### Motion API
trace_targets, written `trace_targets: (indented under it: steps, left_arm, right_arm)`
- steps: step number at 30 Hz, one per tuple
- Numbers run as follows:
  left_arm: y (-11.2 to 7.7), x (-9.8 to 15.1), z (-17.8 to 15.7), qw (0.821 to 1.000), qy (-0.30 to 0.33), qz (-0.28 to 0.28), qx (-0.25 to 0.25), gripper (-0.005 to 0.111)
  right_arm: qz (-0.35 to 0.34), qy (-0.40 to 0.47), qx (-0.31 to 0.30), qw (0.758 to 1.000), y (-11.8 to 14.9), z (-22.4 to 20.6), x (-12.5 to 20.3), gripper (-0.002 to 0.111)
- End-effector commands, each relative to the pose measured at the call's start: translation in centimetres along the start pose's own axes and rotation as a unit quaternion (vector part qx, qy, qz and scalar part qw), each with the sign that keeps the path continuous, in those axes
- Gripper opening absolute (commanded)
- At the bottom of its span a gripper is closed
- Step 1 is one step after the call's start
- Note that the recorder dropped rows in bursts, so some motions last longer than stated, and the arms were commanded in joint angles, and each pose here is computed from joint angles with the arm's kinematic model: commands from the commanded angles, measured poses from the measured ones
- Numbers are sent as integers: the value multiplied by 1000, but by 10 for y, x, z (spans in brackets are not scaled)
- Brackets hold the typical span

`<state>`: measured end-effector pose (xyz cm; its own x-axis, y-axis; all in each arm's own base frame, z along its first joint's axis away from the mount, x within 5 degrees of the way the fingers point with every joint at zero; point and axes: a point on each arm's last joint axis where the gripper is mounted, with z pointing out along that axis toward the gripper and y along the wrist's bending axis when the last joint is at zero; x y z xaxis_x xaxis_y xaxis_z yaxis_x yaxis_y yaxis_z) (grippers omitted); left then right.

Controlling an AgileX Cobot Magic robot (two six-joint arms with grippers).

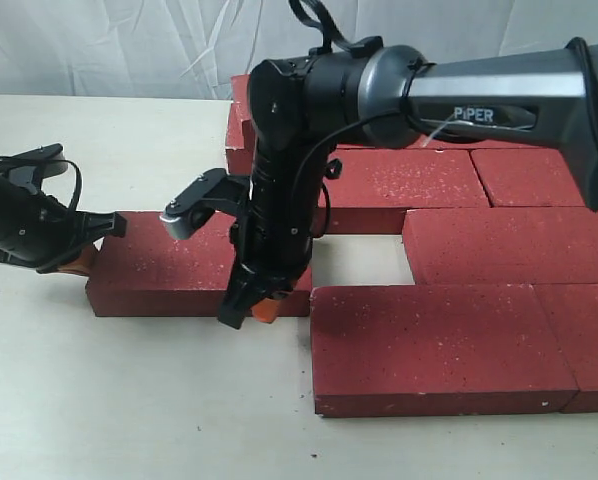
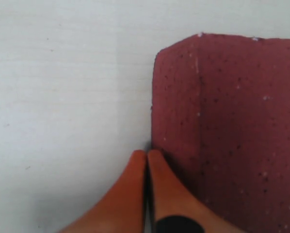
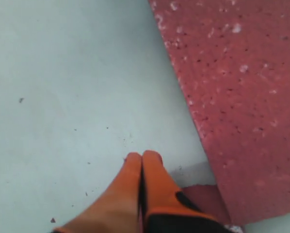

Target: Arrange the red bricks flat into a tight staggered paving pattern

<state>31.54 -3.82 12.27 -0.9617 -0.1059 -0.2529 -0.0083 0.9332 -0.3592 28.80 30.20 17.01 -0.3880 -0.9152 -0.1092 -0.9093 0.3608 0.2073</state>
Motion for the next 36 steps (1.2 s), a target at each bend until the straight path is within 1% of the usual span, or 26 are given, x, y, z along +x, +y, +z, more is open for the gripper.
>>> trace_targets:
  steps: [1,6,10,13,15,17,19,21,22,24,25,26,28,29,32,36]
  left_arm:
    - [-1,0,-3,1000,-4,-4,5,0]
    - [-1,0,-3,1000,-4,-4,5,0]
    - [-1,-1,-3,1000,-5,-5,5,0]
    - [-1,0,-3,1000,-4,-5,5,0]
    - [-1,0,-3,1000,-4,-6,6,0]
    - [-1,0,-3,1000,-4,-6,6,0]
    - [-1,-1,-3,1000,-5,-6,5,0]
    - [-1,-1,-3,1000,-5,-5,5,0]
    - [-1,-1,-3,1000,-5,-5,5,0]
    - [-1,-2,-3,1000,-13,-6,1,0]
    - [-2,-4,-6,1000,-23,-7,1,0]
    - [-2,-6,-9,999,-34,-7,-3,0]
    - [-1,-11,-17,998,-63,-3,-14,0]
    - [0,-12,-19,997,-71,-4,-17,0]
    - [5,-15,-22,996,-87,-11,-25,0]
    - [8,-20,-14,996,-85,-27,-24,0]
  right_arm:
    - [-5,12,11,1000,-5,9,1,-1]
    - [7,31,32,999,-13,18,3,-1]
    - [24,19,72,997,-20,16,1,-1]
    - [20,16,80,996,-21,16,1,-1]
    - [20,18,80,996,-21,16,1,-1]
    - [36,17,44,998,-14,14,1,-1]
    - [27,17,25,999,-6,5,2,-1]
    - [21,4,28,999,-2,-10,3,-1]
    - [17,-5,41,999,-2,-18,3,-1]
    - [23,-45,87,995,-15,-37,5,-1]
    - [67,-84,108,988,-27,-48,6,-1]
    - [95,-108,116,983,-34,-51,5,-1]
    - [164,-152,118,968,-49,-56,6,-1]
    - [177,-161,116,964,-54,-56,7,-1]
    - [183,-167,117,962,-60,-51,6,-1]
    - [178,-149,127,964,-67,-35,5,-1]
